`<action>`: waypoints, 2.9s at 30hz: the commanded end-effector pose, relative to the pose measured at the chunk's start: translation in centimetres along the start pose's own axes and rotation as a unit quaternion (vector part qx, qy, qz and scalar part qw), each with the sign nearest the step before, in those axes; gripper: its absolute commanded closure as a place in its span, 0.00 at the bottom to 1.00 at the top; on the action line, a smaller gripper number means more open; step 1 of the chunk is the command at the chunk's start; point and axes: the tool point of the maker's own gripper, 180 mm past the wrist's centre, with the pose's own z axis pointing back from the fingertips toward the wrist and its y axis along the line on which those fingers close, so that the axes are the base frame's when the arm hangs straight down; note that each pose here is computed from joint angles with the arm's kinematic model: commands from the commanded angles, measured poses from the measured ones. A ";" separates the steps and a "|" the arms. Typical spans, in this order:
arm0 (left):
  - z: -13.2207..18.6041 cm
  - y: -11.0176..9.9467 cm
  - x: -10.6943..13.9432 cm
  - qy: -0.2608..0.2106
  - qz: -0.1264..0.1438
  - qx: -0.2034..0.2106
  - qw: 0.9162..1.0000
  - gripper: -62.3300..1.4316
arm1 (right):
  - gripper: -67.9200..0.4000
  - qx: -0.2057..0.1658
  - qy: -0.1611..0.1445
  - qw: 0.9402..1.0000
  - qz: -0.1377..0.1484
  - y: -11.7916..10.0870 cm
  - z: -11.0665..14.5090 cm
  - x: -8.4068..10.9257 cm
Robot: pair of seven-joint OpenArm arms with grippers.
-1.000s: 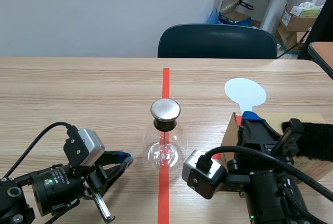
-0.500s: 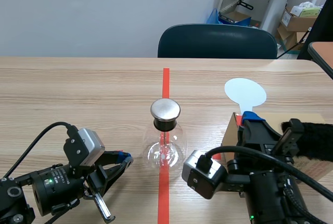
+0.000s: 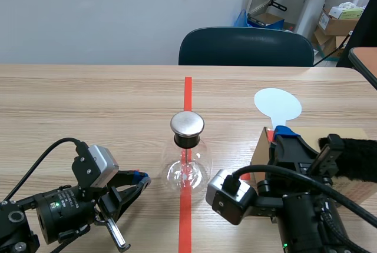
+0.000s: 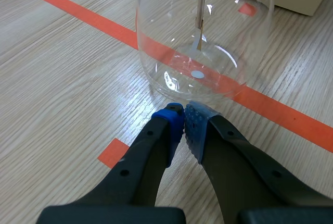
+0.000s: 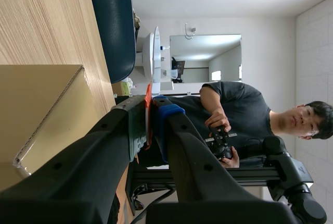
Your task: Do the electroscope experiment
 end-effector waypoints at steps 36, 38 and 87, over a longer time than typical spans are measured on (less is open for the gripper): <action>-0.4 -0.1 1.0 -0.017 0.004 -0.001 1.000 0.89 | 0.97 -0.019 -0.187 0.982 0.003 -1.0 0.7 6.4; -0.4 -0.1 1.0 -0.017 0.004 -0.001 1.000 0.89 | 0.97 -0.019 -0.203 0.979 0.003 -1.0 0.9 7.0; -0.4 -0.1 1.0 -0.017 0.004 -0.001 1.000 0.89 | 0.97 -0.019 -0.252 0.968 0.004 -1.0 1.7 8.6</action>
